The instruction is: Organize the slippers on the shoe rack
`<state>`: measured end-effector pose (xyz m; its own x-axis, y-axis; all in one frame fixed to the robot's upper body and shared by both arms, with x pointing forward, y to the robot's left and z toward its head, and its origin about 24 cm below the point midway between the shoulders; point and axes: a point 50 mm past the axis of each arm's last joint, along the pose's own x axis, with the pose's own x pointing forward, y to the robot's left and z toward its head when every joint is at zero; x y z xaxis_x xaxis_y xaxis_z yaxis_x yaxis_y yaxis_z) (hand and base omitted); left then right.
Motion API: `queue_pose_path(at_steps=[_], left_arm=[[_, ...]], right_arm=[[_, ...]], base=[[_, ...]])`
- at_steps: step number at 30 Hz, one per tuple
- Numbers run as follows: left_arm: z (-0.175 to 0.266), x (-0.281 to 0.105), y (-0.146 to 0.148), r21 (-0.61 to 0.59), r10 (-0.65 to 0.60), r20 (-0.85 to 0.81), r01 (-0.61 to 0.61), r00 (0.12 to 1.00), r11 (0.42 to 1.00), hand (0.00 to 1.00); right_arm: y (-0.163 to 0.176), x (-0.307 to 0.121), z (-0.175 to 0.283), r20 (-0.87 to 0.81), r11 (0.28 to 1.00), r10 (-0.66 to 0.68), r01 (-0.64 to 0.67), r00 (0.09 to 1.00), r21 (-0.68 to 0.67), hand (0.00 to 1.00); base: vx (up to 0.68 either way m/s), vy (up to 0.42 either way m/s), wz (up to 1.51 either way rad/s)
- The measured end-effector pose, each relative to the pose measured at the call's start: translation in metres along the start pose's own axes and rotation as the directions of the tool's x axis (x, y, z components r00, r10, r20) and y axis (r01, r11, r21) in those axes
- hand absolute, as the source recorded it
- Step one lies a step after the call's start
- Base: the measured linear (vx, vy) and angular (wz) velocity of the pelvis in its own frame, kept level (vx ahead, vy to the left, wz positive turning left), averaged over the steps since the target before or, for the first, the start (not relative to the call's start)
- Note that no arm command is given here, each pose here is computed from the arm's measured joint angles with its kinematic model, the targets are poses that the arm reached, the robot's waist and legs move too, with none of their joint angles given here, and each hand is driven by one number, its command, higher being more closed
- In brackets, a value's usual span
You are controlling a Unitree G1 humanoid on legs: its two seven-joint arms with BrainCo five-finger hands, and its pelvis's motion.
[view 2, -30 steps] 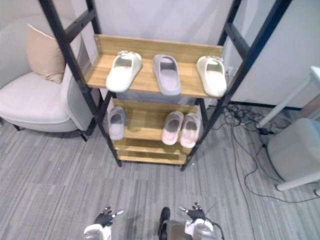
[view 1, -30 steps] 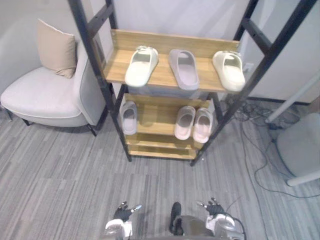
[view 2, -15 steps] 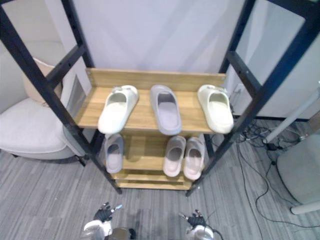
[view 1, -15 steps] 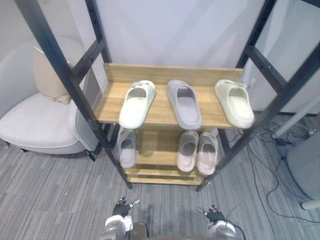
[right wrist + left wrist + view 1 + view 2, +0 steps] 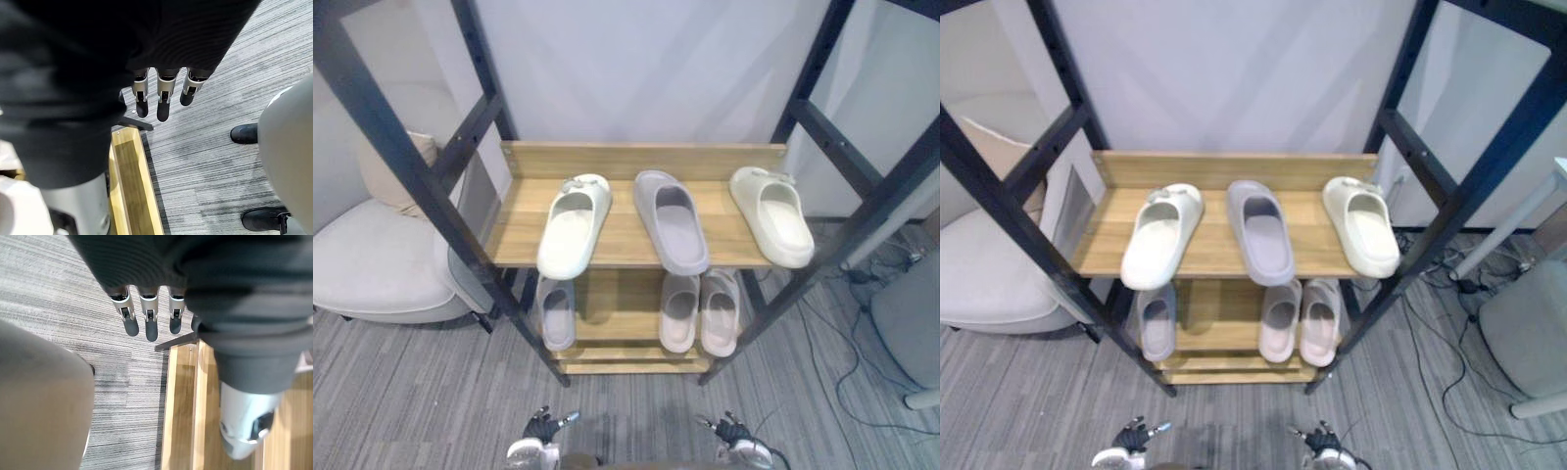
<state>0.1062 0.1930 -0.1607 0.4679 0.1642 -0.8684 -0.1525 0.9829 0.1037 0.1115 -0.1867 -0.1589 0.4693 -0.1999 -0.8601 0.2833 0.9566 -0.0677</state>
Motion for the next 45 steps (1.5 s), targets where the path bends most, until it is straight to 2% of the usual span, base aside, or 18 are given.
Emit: queue_pose_path(at_steps=[3,7,8,11,13,19,25,32,40,45], left_arm=[[-0.001,0.000,0.000,0.002,0.001,-0.002,-0.001,1.000,1.000,0.00],[-0.003,-0.001,0.004,0.011,0.009,-0.007,-0.009,1.000,1.000,0.00],[-0.004,-0.001,0.004,0.012,0.010,-0.008,-0.010,1.000,1.000,0.00],[-0.004,-0.001,0.008,0.020,0.020,-0.005,-0.020,1.000,1.000,0.00],[-0.003,-0.001,0.010,0.022,0.025,-0.002,-0.025,1.000,0.999,0.00],[-0.004,-0.002,0.011,0.042,0.021,0.005,-0.022,1.000,0.999,0.00],[-0.003,-0.002,0.010,0.068,0.013,0.018,-0.015,1.000,0.998,0.00],[-0.002,-0.002,0.010,0.099,0.002,0.024,-0.005,1.000,0.995,0.00],[0.000,-0.002,0.009,0.108,-0.010,0.036,0.006,0.999,0.994,0.00],[0.002,-0.002,0.008,0.110,-0.016,0.043,0.011,0.999,0.994,0.00]], right_arm=[[0.002,-0.003,0.015,0.097,0.999,0.017,-0.012,0.995,-0.044,0.00],[0.007,-0.021,0.061,0.361,0.998,0.053,-0.034,0.931,-0.059,0.00],[0.008,-0.024,0.065,0.382,0.997,0.057,-0.037,0.922,-0.061,0.00],[0.012,-0.052,0.096,0.575,0.997,0.073,-0.037,0.815,-0.075,0.00],[0.011,-0.062,0.103,0.620,0.996,0.070,-0.021,0.781,-0.086,0.00],[0.010,-0.112,0.145,0.830,0.997,0.070,-0.015,0.553,-0.075,0.00],[0.010,-0.134,0.163,0.897,0.997,0.064,0.005,0.437,-0.074,0.00],[0.014,-0.167,0.203,0.977,0.998,0.055,0.001,0.208,-0.056,0.00],[0.019,-0.184,0.239,0.994,0.995,0.097,-0.013,0.054,-0.097,0.00],[0.022,-0.186,0.260,0.992,0.992,0.124,0.004,0.013,-0.124,0.00]], base=[[-0.05,-0.019,-0.25],[-0.04,0.023,-0.28],[-0.02,0.046,-0.33],[-0.04,0.045,-0.21],[-0.03,0.019,-0.13],[-0.01,0.007,-0.16],[-0.02,-0.013,0.03],[-0.02,-0.009,0.05],[-0.01,-0.012,0.12],[-0.02,-0.012,0.10]])
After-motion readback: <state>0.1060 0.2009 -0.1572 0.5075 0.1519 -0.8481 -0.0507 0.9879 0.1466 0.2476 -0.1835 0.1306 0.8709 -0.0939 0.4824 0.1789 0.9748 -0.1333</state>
